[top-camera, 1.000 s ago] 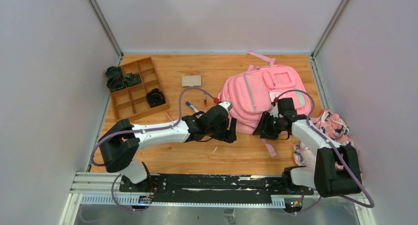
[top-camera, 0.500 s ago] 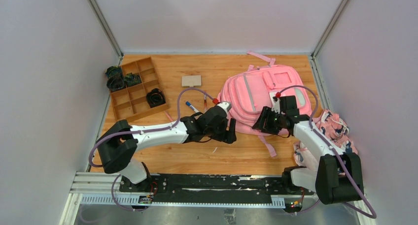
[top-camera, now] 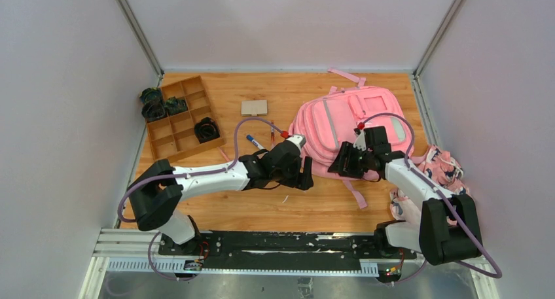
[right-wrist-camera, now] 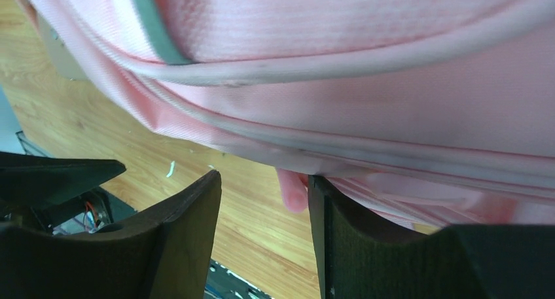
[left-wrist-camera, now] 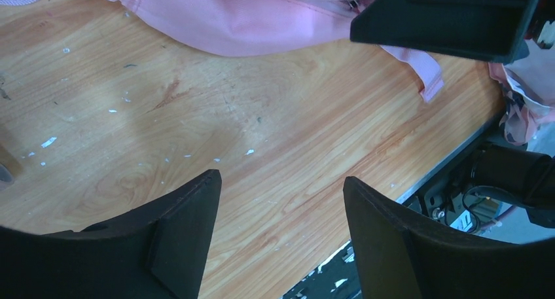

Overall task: Pack the student bag
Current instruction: Zip the student bag at the center of the board.

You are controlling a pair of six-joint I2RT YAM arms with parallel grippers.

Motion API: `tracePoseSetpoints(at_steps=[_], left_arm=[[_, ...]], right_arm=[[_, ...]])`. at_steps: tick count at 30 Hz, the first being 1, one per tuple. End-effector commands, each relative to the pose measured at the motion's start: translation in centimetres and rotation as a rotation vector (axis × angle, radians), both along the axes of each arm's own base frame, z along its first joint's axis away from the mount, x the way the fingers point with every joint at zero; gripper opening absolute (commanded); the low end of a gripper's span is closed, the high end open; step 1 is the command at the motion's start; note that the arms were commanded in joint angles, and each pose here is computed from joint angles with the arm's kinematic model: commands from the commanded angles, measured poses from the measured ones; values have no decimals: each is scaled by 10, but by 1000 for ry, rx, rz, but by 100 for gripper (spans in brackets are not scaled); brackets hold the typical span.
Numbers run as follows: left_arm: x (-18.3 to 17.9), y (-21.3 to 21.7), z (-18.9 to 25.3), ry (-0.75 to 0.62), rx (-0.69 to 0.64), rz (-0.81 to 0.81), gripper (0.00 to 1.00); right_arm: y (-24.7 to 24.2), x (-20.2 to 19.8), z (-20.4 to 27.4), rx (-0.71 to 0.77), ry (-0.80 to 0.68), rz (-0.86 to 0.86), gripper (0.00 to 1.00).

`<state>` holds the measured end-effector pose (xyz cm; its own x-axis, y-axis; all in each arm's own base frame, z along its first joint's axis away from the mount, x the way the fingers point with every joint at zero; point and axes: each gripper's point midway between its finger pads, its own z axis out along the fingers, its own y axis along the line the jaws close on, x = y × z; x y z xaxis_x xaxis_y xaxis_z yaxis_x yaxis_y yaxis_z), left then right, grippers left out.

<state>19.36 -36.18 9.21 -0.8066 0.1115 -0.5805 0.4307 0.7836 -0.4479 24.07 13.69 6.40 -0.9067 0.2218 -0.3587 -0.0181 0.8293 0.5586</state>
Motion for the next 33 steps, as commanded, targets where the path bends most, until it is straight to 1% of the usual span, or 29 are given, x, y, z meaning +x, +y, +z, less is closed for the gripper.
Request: tracePoseSetpoints(at_steps=[1, 4, 6, 7, 9, 12, 15, 17, 19, 21, 23, 24, 25, 27, 29, 33], left_arm=[[7, 2, 15, -45, -37, 27, 74], [10, 3, 19, -62, -27, 27, 74], [12, 2, 22, -83, -22, 15, 74], [13, 0, 25, -91, -25, 9, 74], [14, -3, 29, -109, -28, -8, 73], [12, -13, 37, -157, -25, -52, 73], [10, -25, 43, -256, 16, -86, 73], [10, -33, 48, -331, 39, -105, 73], [10, -42, 49, -372, 63, -126, 73], [13, -48, 45, -367, 113, -115, 72], [22, -48, 36, -321, 183, -21, 66], [25, -49, 28, -296, 215, 30, 64], [27, -53, 25, -265, 224, 99, 65], [26, -68, 14, -245, 262, 139, 69], [26, -78, 11, -253, 293, 164, 72], [24, -94, -2, -219, 297, 189, 71]], right_arm=[[30, -8, 20, 105, -27, 90, 55], [47, -15, 35, 163, -46, 182, 55], [57, -20, 49, 219, -91, 273, 54], [58, -21, 54, 219, -114, 292, 54], [51, -18, 57, 174, -146, 284, 54], [34, -9, 52, 75, -151, 195, 54], [17, -4, 48, 11, -122, 77, 53], [-1, 0, 48, -48, -116, -29, 53], [-30, 0, 45, -148, -94, -181, 53], [-64, -3, 43, -250, -70, -352, 51], [-97, -9, 42, -328, -53, -494, 51], [-106, -12, 43, -338, -51, -539, 51], [-115, -15, 45, -341, -48, -578, 52], [-126, -19, 50, -322, -49, -640, 52], [-136, -22, 57, -300, -69, -693, 53], [-139, -22, 66, -301, -99, -698, 53]])
